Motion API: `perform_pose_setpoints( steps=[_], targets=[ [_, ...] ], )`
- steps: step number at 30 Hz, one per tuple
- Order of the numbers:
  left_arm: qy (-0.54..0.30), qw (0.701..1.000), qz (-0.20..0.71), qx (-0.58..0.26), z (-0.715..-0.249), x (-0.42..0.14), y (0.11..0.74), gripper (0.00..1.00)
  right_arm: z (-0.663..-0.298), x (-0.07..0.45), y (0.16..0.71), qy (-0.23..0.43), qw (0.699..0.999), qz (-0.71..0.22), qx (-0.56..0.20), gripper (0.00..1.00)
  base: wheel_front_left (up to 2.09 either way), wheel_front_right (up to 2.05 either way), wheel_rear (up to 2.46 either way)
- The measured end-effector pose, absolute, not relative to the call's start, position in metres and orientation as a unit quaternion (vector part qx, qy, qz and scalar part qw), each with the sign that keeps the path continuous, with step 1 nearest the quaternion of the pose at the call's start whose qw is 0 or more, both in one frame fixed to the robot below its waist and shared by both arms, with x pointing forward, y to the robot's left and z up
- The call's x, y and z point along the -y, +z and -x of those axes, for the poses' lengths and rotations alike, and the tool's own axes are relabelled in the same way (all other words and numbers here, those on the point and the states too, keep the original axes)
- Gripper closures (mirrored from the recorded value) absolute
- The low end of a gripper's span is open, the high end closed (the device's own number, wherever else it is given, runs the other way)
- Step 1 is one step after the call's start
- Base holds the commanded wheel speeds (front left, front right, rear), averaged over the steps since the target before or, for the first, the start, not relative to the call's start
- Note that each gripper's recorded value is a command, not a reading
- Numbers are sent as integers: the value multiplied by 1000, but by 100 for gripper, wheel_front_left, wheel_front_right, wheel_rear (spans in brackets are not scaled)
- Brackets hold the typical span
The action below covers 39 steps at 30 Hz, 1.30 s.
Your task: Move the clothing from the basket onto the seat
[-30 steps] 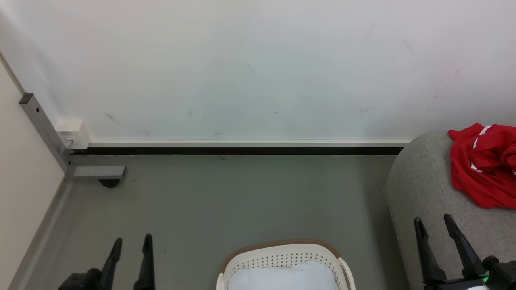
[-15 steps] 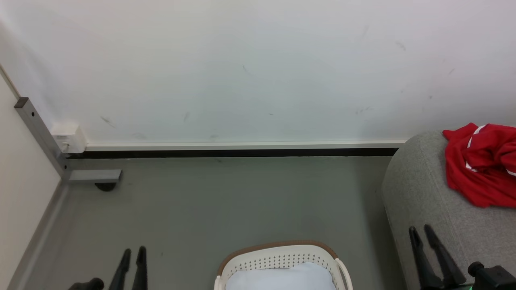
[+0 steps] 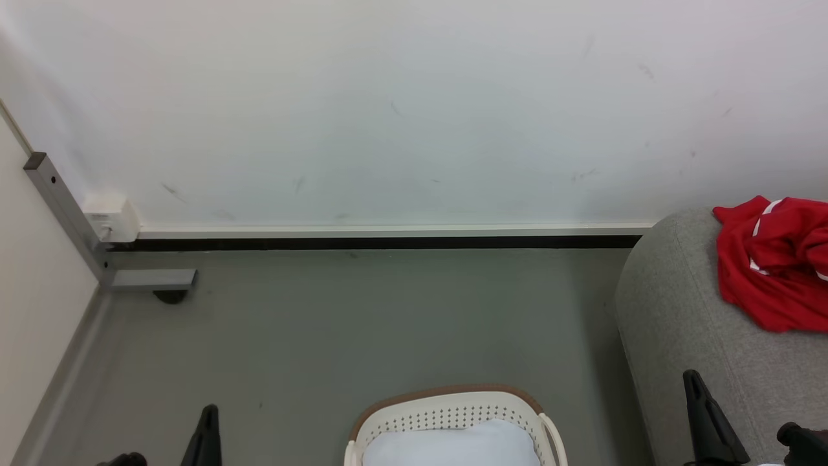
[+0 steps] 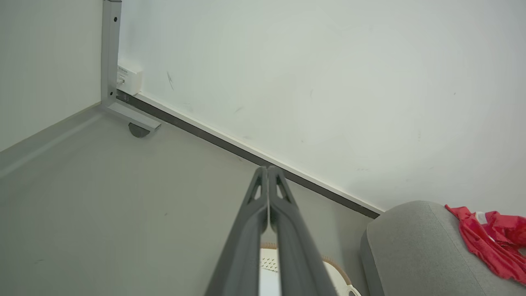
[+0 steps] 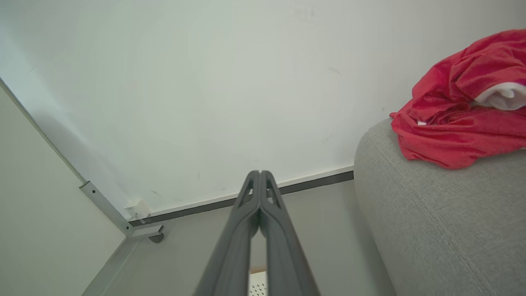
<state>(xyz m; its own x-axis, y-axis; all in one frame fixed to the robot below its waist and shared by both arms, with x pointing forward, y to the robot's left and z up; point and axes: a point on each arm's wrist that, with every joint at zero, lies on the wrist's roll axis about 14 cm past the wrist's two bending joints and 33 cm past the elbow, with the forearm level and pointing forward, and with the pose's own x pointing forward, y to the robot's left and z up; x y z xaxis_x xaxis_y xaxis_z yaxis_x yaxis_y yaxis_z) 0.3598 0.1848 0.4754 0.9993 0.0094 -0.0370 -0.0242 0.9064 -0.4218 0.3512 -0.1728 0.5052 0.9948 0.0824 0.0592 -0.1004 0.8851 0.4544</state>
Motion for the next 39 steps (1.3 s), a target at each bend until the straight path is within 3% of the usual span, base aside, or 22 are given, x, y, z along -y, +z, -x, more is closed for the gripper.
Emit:
perform_pose_setpoints(
  steps=[39],
  targets=[
    [34, 885, 463, -23, -373, -194, 483, 100, -367, 193, 501, -2, 883, -470, -4, 100, 0, 0, 0]
  ],
)
